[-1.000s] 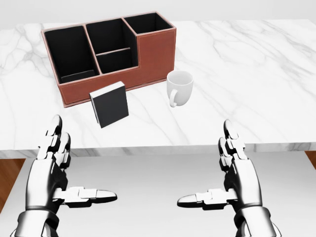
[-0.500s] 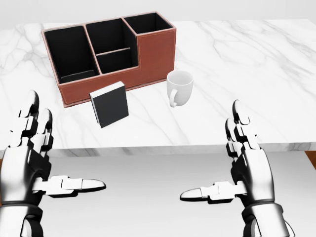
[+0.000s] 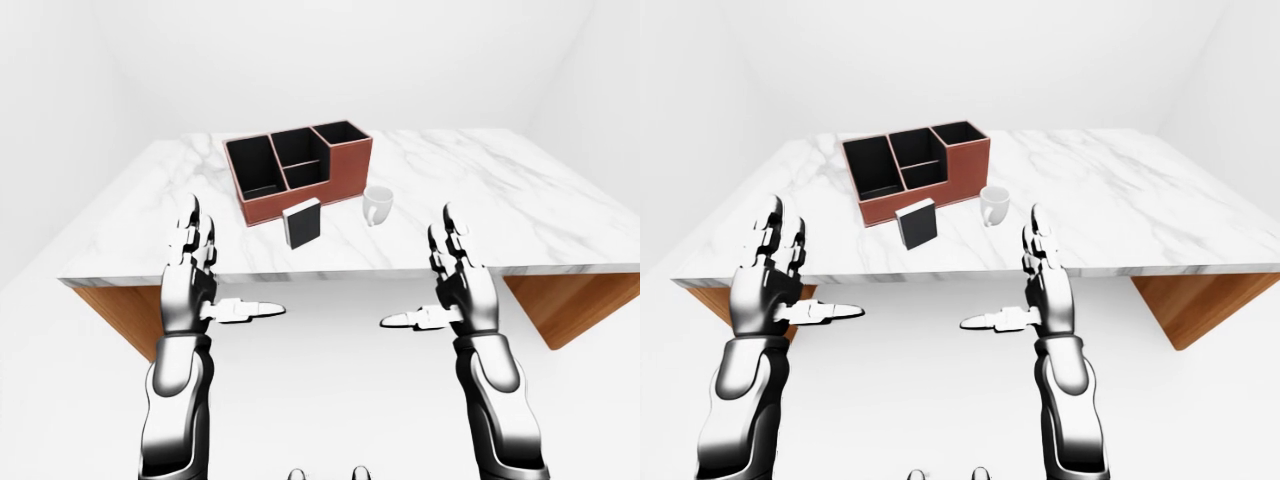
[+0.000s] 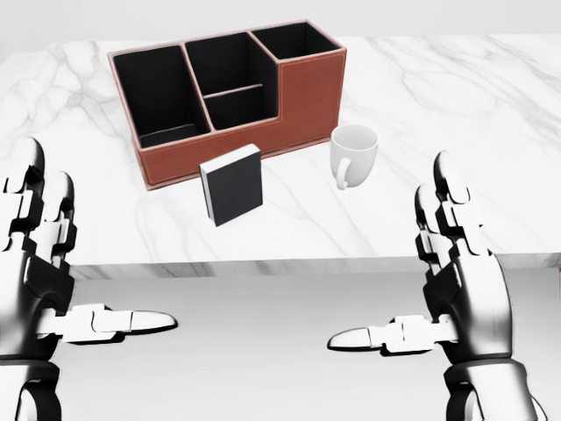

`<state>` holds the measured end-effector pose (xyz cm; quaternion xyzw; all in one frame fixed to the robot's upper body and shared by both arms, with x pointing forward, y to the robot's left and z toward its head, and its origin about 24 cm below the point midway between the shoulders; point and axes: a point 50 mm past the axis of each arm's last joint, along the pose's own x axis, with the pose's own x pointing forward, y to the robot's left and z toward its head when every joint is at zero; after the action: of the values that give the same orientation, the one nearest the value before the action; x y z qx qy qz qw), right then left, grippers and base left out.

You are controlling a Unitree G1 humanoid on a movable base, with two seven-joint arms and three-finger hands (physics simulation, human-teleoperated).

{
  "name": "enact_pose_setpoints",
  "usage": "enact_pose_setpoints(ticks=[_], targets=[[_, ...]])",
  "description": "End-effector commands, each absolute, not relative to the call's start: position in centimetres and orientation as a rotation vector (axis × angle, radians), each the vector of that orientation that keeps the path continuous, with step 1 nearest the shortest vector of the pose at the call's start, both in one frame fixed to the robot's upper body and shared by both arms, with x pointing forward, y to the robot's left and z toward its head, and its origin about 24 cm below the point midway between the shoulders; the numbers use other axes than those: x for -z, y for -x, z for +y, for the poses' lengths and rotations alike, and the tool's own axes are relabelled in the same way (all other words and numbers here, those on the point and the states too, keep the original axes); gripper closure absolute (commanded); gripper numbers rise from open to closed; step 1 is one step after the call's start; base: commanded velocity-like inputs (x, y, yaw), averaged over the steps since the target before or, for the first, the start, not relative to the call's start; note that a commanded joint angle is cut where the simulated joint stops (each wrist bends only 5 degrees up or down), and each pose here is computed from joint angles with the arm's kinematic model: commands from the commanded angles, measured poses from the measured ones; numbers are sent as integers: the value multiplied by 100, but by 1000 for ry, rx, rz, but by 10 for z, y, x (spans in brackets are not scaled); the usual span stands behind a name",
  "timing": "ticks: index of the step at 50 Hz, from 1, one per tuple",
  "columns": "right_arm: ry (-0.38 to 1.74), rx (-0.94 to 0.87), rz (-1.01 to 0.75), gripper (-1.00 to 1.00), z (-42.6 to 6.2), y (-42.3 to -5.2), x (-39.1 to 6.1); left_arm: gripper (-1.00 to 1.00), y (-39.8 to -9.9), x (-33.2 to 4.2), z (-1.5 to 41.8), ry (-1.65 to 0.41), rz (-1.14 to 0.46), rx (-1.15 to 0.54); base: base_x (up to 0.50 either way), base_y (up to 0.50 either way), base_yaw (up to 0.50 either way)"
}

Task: Pick up the book and place it in the front compartment of the caddy.

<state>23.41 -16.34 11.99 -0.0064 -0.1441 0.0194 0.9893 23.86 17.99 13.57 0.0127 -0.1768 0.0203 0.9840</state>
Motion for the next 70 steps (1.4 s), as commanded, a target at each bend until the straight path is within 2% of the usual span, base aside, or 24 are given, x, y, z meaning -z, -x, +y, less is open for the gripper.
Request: enact_pose_setpoints(ticks=[1, 21, 32, 35, 44, 45, 46, 70], targets=[[-3, -43, -313, -100, -164, -232, -125, -100, -237, -139, 180, -30, -369, -41, 0, 50, 0], [-15, -45, -313, -100, -163, -232, -125, -100, -236, -140, 180, -31, -373, -37, 0, 50, 0], [1, -65, -323, -100, -158, -231, -127, -100, -237, -137, 179, -30, -361, -35, 0, 1, 0], [-51, -91, -346, -100, -160, -228, -131, -100, -236, -138, 178, -31, -367, -33, 5, 0, 0], [-40, -92, -335, -100, -159, -228, -129, -100, -236, -138, 179, -31, -368, -34, 49, 0, 0], [-22, -101, -350, -100, -157, -225, -133, -100, -231, -154, 182, -24, -441, -41, 0, 0, 0], [-18, -101, -355, -100, -156, -224, -134, -100, -231, -155, 182, -23, -445, -42, 5, 0, 0], [-29, -101, -354, -100, -158, -225, -133, -100, -231, -155, 182, -22, -445, -40, 46, 0, 0]])
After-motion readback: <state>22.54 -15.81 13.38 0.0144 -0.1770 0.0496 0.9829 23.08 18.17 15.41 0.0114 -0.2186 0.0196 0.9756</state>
